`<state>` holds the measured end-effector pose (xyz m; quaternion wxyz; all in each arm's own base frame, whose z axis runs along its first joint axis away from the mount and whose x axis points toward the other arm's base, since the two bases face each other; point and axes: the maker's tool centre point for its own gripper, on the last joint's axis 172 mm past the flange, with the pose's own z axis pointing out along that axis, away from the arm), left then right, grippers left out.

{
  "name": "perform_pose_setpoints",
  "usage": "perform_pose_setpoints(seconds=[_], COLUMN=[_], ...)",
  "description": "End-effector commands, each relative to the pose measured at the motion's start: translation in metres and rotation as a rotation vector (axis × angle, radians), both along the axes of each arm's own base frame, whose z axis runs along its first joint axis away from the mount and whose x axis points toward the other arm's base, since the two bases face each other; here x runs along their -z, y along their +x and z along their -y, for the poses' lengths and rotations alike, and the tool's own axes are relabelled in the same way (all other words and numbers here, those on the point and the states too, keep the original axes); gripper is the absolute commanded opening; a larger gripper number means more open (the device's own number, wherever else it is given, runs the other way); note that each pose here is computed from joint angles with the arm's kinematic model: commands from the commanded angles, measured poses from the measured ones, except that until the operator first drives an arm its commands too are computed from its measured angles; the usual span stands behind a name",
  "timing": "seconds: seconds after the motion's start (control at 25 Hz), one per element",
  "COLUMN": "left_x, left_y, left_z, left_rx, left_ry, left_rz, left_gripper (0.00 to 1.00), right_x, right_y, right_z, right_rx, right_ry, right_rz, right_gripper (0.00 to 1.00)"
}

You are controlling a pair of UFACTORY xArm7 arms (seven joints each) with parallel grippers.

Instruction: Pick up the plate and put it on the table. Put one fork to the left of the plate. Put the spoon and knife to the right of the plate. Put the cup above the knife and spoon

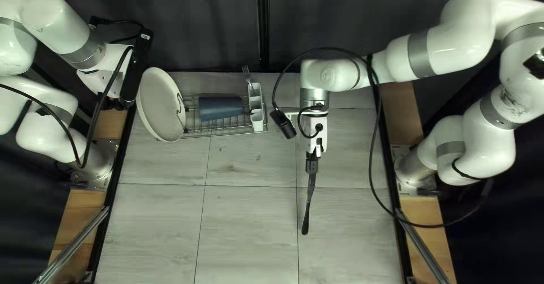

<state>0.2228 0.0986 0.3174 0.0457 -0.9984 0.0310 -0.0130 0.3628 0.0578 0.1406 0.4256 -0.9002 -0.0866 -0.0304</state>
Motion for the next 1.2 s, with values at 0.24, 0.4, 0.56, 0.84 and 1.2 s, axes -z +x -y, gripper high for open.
perform_pose_setpoints(seconds=[0.24,0.4,0.56,0.84,1.2], left_x=[0.0,0.0,0.0,0.0,0.0], left_y=[0.0,0.0,0.0,0.0,0.0], left_z=[0.0,0.0,0.0,0.0,0.0], left_rx=[0.0,0.0,0.0,0.0,0.0], left_ry=[0.0,0.0,0.0,0.0,0.0], left_rz=[0.0,0.0,0.0,0.0,0.0], left_gripper=[1.0,1.0,1.0,1.0,1.0], right_x=[0.019,0.038,0.056,0.058,-0.032], right_y=[0.003,0.001,-0.004,-0.002,0.023], right_z=[0.014,0.029,0.045,0.077,0.091], right_rx=[0.0,0.012,0.007,0.061,0.216], right_ry=[-0.01,-0.095,-0.196,-0.436,-0.746], right_rz=[0.006,0.021,0.008,-0.043,-0.145], right_gripper=[0.97,1.0,1.0,1.0,1.0])
